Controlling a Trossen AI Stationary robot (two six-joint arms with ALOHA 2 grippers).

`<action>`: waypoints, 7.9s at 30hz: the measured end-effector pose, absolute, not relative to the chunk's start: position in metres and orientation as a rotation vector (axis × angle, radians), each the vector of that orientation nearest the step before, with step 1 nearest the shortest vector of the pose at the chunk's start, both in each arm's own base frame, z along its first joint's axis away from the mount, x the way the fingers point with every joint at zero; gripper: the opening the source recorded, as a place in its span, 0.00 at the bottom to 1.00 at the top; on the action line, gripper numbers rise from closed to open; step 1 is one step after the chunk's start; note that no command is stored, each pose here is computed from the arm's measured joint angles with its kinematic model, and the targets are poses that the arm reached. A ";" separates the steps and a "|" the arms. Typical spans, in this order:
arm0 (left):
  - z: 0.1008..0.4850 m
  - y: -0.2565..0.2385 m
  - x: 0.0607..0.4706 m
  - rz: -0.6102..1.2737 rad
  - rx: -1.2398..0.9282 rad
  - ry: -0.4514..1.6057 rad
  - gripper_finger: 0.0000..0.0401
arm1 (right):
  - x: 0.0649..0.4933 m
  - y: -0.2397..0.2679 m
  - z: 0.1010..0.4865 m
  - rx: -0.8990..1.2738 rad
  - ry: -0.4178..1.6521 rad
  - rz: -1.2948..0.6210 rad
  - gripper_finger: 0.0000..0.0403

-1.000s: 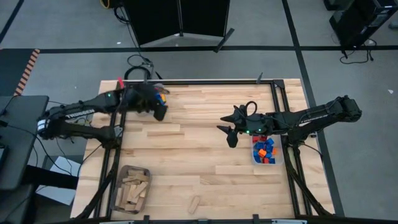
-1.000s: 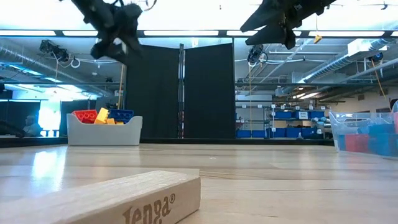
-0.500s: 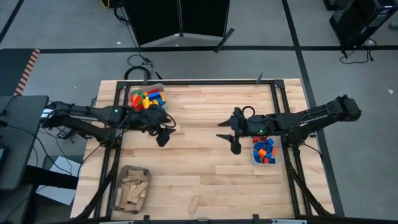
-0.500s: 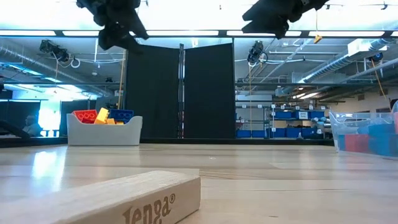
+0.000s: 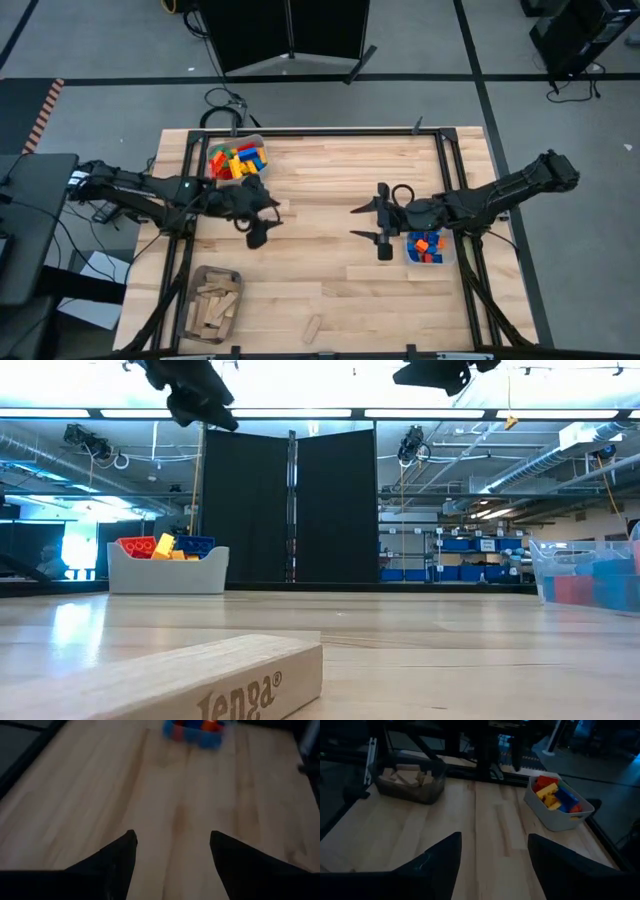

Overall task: Sort blocks by size
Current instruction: Put the brown block into the black bin, then return to Home Position

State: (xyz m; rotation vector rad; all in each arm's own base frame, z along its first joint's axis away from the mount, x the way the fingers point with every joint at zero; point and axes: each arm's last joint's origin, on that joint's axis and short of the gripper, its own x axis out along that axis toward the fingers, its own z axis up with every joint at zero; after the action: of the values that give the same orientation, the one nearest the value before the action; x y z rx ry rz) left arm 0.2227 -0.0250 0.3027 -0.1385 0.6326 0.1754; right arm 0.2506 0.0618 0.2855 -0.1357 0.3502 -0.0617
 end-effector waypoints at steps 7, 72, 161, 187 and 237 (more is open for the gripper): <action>0.298 -0.054 0.214 0.047 -0.063 0.700 0.65 | 0.256 0.081 0.297 -0.142 0.363 -0.075 0.69; 0.314 -0.133 0.189 -0.259 -0.228 0.545 0.65 | 0.422 0.227 0.140 -0.186 1.409 0.199 0.29; 0.328 -0.042 0.343 0.705 -0.326 0.069 0.14 | 0.271 0.042 0.271 -0.177 0.435 -0.387 0.59; 0.275 -0.143 0.186 0.614 -0.989 1.158 0.14 | 0.258 0.034 0.254 -0.030 0.604 -0.479 0.62; 0.247 -0.143 0.125 0.575 -0.210 1.411 0.24 | 0.274 0.034 0.276 0.255 0.303 -0.459 0.61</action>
State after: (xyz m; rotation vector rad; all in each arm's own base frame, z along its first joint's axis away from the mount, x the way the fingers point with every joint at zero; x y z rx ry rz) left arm 0.1249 -0.1427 0.2472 -0.2095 1.4109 0.5752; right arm 0.2737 0.0340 0.2761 0.2550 0.3033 -0.4588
